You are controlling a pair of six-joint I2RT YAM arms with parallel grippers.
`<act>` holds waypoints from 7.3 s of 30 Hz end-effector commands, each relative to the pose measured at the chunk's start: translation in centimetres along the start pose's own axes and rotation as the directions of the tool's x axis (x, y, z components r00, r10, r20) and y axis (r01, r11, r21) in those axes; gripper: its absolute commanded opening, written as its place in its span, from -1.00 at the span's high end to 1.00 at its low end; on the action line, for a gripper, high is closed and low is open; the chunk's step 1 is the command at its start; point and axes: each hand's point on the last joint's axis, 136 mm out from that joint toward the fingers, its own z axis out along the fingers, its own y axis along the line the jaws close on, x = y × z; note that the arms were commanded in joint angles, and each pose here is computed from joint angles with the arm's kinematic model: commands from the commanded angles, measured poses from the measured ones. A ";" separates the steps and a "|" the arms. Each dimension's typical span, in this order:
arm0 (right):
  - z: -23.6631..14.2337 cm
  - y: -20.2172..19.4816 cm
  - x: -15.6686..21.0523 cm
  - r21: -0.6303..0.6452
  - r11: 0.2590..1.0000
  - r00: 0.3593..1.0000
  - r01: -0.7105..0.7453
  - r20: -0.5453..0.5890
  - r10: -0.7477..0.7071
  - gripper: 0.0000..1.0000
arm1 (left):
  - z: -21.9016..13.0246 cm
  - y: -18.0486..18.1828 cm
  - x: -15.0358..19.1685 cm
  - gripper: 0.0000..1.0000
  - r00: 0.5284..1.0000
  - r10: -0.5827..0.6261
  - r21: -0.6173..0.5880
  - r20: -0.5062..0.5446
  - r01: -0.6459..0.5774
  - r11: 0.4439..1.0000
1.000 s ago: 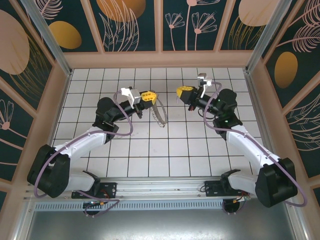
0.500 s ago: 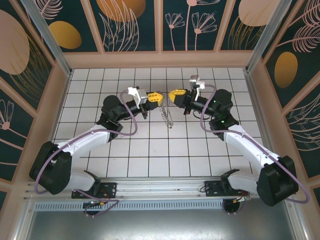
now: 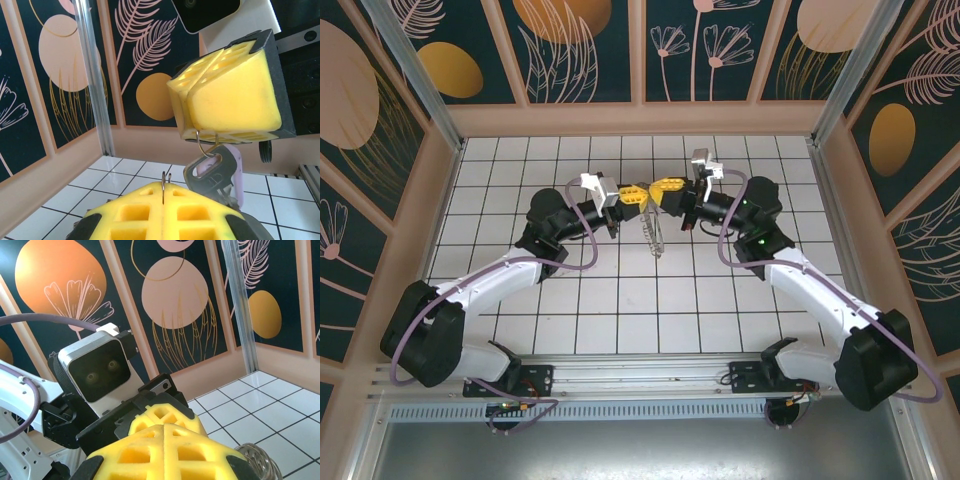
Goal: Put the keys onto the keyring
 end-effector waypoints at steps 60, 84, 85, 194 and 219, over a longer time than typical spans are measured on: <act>0.7 -1.0 -0.6 0.037 0.996 0.996 0.086 -0.020 -0.085 1.00 | 0.8 0.0 -2.2 1.00 0.997 0.063 0.014 0.037 -0.064 0.998; -0.6 -5.0 1.7 0.133 0.991 0.999 0.032 -0.034 -0.027 1.00 | -0.1 -1.0 -4.1 1.00 0.991 0.097 0.029 0.096 -0.100 0.995; -0.6 -5.0 1.9 0.131 0.991 0.999 0.029 -0.035 -0.025 1.00 | -0.1 -1.0 -4.3 1.00 0.990 0.098 0.027 0.101 -0.101 0.994; -3.0 -2.3 -2.0 -0.064 0.985 0.936 -0.160 0.308 0.172 0.28 | 2.6 0.9 -4.0 1.00 0.914 -0.405 0.298 0.021 0.381 0.875; -2.1 -2.9 -1.1 -0.069 0.980 0.938 -0.186 0.286 0.198 0.32 | 2.7 1.0 -3.9 1.00 0.911 -0.413 0.298 0.021 0.388 0.872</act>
